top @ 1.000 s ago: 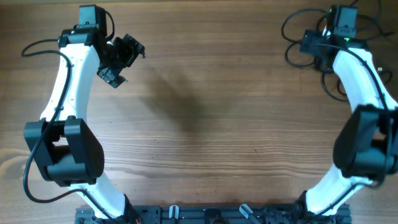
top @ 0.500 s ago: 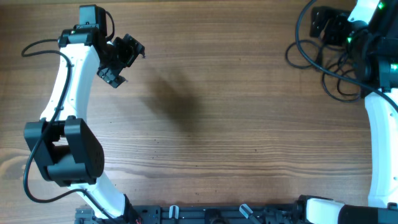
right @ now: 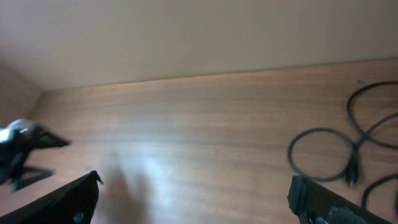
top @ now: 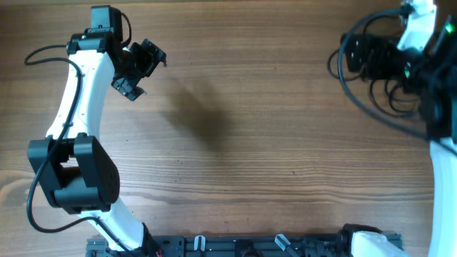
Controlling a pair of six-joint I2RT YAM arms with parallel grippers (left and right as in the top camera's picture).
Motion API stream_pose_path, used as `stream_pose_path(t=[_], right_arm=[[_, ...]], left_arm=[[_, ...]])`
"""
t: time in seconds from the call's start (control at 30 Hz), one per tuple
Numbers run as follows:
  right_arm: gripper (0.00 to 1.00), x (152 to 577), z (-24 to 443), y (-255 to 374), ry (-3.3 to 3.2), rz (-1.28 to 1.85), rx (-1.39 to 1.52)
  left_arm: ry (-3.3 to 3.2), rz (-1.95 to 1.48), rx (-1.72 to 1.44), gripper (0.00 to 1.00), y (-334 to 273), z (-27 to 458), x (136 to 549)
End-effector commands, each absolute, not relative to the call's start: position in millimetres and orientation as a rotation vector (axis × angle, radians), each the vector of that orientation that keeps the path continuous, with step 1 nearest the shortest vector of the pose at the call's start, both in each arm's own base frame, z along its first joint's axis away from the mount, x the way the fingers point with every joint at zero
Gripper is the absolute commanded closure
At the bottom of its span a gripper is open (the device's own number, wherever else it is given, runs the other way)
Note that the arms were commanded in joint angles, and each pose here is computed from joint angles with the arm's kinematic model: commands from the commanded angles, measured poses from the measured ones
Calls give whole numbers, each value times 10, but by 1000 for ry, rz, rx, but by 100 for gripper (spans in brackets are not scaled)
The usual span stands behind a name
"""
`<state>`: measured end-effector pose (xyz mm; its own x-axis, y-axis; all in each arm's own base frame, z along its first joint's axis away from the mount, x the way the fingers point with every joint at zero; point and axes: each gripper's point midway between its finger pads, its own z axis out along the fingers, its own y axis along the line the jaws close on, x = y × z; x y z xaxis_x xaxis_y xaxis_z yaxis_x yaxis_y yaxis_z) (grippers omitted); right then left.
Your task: Untangle cables
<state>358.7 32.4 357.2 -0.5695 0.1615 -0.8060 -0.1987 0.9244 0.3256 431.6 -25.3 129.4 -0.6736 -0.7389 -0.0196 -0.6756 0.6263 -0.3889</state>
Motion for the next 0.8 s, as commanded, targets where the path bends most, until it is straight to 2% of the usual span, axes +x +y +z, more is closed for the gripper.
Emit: stream_pose_path(t=[0.0, 0.37, 0.63, 0.77], right_arm=[[0, 3269, 3691, 444, 2124, 528, -49], [0, 3008, 3304, 320, 2321, 458, 57], [0, 3066, 3309, 372, 2213, 420, -80], [0, 3009, 3339, 370, 1994, 293, -120]], left_arm=[[2657, -517, -1176, 0, -251, 1326, 4313], [2657, -517, -1176, 0, -251, 1326, 4313], [2657, -517, -1176, 0, -251, 1326, 4313], [2657, -517, -1176, 0, -251, 1326, 4313]])
